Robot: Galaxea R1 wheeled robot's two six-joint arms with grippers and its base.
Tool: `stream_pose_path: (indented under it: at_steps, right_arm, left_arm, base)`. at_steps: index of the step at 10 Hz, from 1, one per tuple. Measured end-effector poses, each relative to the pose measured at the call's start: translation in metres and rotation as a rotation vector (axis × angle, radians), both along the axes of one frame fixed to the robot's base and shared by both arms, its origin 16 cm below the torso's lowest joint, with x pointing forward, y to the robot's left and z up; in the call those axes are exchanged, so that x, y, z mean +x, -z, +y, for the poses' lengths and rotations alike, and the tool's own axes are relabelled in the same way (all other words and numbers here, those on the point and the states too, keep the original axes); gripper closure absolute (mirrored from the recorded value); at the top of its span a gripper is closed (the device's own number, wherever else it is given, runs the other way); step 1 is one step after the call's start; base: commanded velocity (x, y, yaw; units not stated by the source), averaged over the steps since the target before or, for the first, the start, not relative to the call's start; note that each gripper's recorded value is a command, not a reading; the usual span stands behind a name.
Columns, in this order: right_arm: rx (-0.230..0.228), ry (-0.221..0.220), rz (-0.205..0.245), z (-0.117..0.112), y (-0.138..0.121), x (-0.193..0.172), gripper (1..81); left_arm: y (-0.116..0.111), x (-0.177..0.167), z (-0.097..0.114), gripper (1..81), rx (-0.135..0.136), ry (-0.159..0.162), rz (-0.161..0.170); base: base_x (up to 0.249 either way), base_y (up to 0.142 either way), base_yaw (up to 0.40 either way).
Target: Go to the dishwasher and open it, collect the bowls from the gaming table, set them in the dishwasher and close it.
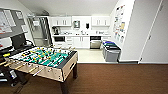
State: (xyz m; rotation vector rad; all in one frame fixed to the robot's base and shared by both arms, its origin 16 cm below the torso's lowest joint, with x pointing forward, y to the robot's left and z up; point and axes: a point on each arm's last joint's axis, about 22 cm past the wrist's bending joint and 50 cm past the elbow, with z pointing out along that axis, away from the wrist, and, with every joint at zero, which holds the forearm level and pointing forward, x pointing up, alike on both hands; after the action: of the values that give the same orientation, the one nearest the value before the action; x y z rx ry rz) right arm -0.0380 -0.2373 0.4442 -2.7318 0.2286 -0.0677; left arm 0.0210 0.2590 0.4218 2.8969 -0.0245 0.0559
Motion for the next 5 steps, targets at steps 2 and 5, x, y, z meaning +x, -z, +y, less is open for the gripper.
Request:
stream_pose_path:
  at_steps: [2,5]
  right_arm:
    - [0.003,0.000,0.000,0.0026,0.0000,0.0000,81.1]
    - [0.004,0.000,0.000,0.0031,0.0000,-0.0001,81.1]
  left_arm:
    - [0.0000,0.0000,0.0010,81.1,0.001,0.000,0.000]
    - [0.0000,0.0000,0.0006,81.1,0.001,0.000,0.000]
  base:
    - [0.168,-0.078,0.000]
    - [0.168,-0.081,0.000]
